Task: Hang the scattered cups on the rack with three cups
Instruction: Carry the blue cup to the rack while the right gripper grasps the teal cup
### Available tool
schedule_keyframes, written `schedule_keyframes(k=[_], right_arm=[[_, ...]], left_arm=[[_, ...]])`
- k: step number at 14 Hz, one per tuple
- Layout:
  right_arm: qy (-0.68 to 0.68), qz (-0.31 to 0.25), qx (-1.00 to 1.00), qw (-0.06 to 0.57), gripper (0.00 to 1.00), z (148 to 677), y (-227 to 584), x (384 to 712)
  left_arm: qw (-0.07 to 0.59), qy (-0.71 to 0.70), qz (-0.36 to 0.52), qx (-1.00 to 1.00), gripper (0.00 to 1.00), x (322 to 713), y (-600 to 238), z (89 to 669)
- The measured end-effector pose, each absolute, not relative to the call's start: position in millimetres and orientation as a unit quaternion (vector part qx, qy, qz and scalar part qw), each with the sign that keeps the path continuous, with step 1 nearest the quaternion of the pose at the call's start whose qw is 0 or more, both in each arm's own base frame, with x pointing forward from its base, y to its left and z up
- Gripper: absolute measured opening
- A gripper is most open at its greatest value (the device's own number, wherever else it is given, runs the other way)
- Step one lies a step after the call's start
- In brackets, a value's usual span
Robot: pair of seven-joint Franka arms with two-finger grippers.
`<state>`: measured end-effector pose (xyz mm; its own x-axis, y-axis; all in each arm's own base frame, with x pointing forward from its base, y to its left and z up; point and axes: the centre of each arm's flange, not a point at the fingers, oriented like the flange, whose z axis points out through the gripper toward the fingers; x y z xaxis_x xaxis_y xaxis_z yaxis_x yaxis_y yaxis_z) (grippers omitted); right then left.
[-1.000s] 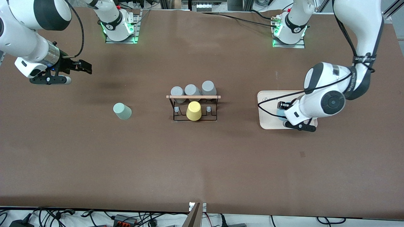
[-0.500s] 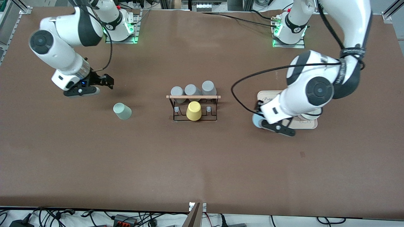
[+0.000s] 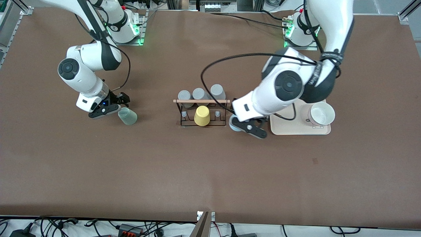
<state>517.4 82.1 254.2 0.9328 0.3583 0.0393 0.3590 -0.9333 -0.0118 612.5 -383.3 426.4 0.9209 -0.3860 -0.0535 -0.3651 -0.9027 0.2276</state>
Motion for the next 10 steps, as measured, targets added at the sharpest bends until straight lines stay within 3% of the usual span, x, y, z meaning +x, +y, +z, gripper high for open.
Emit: schedule_keyframes(k=[5,10], right_arm=[[-0.191,-0.032,-0.981,0.010,1.00,243.7,90.3,519.9],[-0.194,-0.047,-0.980,0.011,1.00,227.2,92.5,522.8]], left_arm=[[0.086,-0.213,-0.058,0.971,0.67,583.0,-443.2,403.7],[0.057,-0.228,-0.056,0.970,0.67,577.3,-454.4,386.9]])
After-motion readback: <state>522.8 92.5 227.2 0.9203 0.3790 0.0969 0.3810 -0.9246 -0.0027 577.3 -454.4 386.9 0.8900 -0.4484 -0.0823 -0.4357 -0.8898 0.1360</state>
